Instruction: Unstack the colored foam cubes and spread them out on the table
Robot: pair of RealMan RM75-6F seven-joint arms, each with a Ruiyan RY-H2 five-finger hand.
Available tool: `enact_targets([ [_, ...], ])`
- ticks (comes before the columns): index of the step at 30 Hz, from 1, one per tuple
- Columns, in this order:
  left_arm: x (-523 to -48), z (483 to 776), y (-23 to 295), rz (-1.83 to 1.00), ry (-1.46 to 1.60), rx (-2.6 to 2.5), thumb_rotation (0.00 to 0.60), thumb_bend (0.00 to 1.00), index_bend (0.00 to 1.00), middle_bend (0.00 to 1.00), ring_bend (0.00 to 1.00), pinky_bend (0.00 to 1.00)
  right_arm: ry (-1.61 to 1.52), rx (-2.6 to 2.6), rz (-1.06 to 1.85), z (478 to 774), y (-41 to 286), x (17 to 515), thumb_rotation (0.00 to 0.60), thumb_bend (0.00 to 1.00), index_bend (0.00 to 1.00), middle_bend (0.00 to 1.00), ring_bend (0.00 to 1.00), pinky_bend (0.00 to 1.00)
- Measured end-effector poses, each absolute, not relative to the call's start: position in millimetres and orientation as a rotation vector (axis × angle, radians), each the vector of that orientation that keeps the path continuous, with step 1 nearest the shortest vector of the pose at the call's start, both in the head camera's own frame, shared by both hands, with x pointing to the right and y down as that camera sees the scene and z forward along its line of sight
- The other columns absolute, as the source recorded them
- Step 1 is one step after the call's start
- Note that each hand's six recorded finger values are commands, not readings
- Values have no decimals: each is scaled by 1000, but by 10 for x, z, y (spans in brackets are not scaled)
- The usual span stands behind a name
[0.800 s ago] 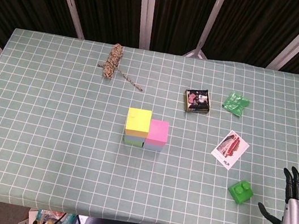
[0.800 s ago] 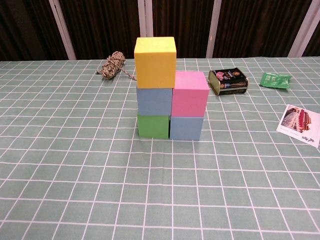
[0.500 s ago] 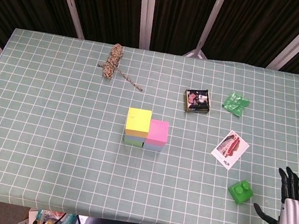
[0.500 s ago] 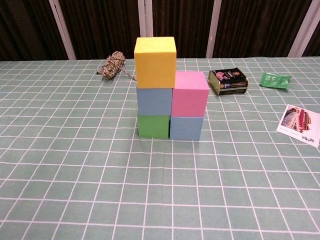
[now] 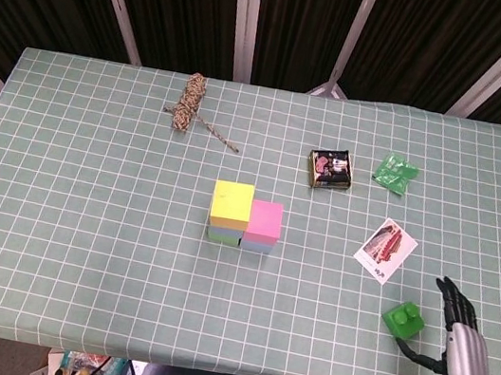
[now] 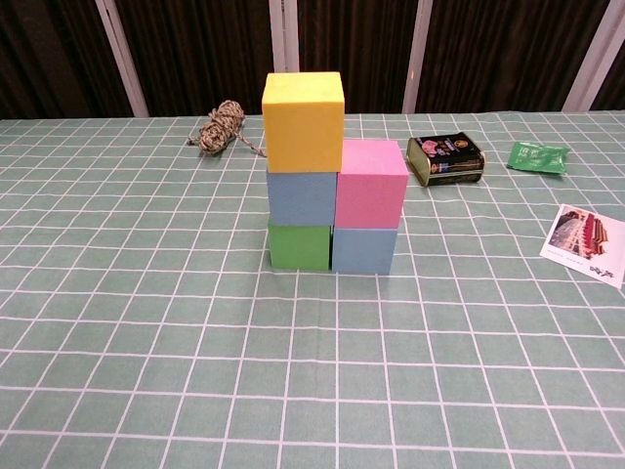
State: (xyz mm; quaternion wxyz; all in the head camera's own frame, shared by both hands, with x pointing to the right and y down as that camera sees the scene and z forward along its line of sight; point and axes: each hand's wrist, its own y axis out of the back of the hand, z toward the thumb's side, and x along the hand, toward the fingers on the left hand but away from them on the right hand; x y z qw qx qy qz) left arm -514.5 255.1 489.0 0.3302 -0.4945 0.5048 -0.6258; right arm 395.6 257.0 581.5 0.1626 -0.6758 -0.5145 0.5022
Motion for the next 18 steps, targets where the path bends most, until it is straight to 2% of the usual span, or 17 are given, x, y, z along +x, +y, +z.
enact_targets([
  [9, -5186, 4903, 2546, -1662, 1335, -1292, 600, 170, 157, 0, 0, 0, -1512, -2175, 1410, 6236, 2384, 3557, 600, 141, 26, 0, 0, 0],
  [18, -5217, 4894, 2535, -1675, 1351, -1285, 600, 170, 156, 0, 0, 0, -1576, -2225, 1359, 6490, 1949, 3127, 600, 141, 26, 0, 0, 0],
])
